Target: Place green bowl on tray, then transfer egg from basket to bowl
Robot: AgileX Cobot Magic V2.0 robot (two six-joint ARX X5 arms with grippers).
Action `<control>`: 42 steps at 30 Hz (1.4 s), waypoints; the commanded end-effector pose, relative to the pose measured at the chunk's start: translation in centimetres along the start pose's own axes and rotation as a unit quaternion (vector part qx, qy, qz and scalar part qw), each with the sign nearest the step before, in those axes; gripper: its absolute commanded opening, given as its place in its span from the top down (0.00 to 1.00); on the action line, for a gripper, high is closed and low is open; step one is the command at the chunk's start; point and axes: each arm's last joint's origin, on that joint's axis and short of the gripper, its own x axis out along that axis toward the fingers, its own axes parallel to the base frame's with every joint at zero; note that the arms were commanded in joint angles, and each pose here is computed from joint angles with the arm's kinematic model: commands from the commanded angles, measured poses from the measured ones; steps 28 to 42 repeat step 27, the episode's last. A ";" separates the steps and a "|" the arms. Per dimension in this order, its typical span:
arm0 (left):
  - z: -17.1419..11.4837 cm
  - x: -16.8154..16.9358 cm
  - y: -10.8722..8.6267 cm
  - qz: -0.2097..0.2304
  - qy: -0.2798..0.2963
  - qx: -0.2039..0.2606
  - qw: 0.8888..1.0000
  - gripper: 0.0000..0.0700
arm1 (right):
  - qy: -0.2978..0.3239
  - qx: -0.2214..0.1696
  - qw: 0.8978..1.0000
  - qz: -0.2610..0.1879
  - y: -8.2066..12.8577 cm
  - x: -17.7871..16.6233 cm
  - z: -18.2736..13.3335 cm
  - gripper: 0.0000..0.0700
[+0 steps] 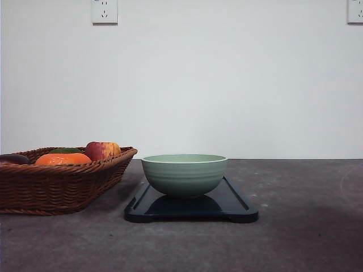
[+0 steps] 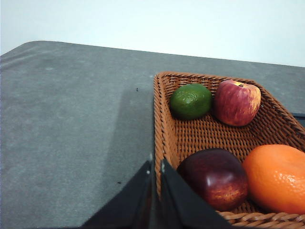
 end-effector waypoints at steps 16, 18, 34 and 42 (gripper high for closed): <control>-0.5 0.2 0.1 0.004 0.003 0.000 1.000 0.97 | -0.002 0.007 1.000 -0.003 0.0 0.0 -0.1 0.98; -0.5 0.2 0.1 0.004 0.003 0.000 1.000 0.97 | -0.002 0.007 1.000 -0.003 0.0 0.0 -0.1 0.98; -0.5 0.2 0.1 0.004 0.003 0.000 1.000 0.97 | -0.002 0.007 1.000 -0.003 0.0 0.0 -0.1 0.98; -0.5 0.2 0.1 0.004 0.003 0.000 1.000 0.97 | -0.002 0.007 1.000 -0.003 0.0 0.0 -0.1 0.98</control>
